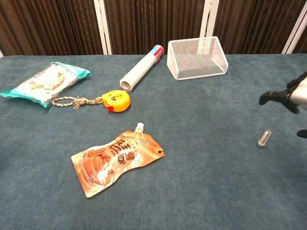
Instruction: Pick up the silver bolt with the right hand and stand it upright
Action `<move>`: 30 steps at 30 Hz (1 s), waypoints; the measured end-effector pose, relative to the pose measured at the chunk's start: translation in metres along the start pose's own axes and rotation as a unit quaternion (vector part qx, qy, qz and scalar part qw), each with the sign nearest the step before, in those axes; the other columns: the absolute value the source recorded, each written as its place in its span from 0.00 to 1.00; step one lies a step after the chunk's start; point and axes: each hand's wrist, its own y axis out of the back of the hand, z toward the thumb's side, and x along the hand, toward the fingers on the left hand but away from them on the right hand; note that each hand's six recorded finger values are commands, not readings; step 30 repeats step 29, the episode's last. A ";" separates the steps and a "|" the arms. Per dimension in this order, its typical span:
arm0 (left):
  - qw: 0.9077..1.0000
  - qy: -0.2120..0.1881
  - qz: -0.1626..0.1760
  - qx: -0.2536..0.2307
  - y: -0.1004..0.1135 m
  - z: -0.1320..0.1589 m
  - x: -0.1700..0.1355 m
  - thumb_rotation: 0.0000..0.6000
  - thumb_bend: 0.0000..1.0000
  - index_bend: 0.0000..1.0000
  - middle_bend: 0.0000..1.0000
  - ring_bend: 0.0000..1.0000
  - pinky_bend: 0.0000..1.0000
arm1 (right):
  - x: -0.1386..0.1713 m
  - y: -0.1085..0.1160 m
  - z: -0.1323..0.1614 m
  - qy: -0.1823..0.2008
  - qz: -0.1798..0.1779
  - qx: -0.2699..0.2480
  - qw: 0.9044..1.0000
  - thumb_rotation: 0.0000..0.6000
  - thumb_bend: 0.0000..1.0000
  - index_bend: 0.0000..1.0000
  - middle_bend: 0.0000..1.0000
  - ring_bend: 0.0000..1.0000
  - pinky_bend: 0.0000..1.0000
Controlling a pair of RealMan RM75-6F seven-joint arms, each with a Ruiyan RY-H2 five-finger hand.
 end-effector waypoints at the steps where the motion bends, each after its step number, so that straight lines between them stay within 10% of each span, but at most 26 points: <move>1: 1.000 0.000 -0.001 0.001 -0.001 0.000 0.000 1.00 0.43 0.31 0.30 0.20 0.35 | 0.005 0.002 -0.005 -0.017 0.013 -0.037 0.999 1.00 0.10 0.34 0.34 0.24 0.30; 4: 1.000 0.001 -0.004 0.008 -0.003 0.000 0.000 1.00 0.43 0.31 0.30 0.20 0.35 | 0.017 0.002 -0.022 -0.058 0.041 -0.113 0.991 1.00 0.10 0.30 0.20 0.09 0.13; 13: 0.999 0.016 -0.004 0.028 -0.006 -0.005 0.002 1.00 0.43 0.31 0.30 0.20 0.35 | 0.051 -0.013 -0.061 -0.148 0.053 -0.240 0.958 1.00 0.10 0.14 0.10 0.01 0.08; 30: 0.998 0.006 -0.005 0.070 -0.022 0.001 0.007 1.00 0.43 0.28 0.28 0.20 0.35 | 0.091 -0.018 -0.089 -0.197 0.061 -0.229 0.951 1.00 0.14 0.08 0.10 0.01 0.08</move>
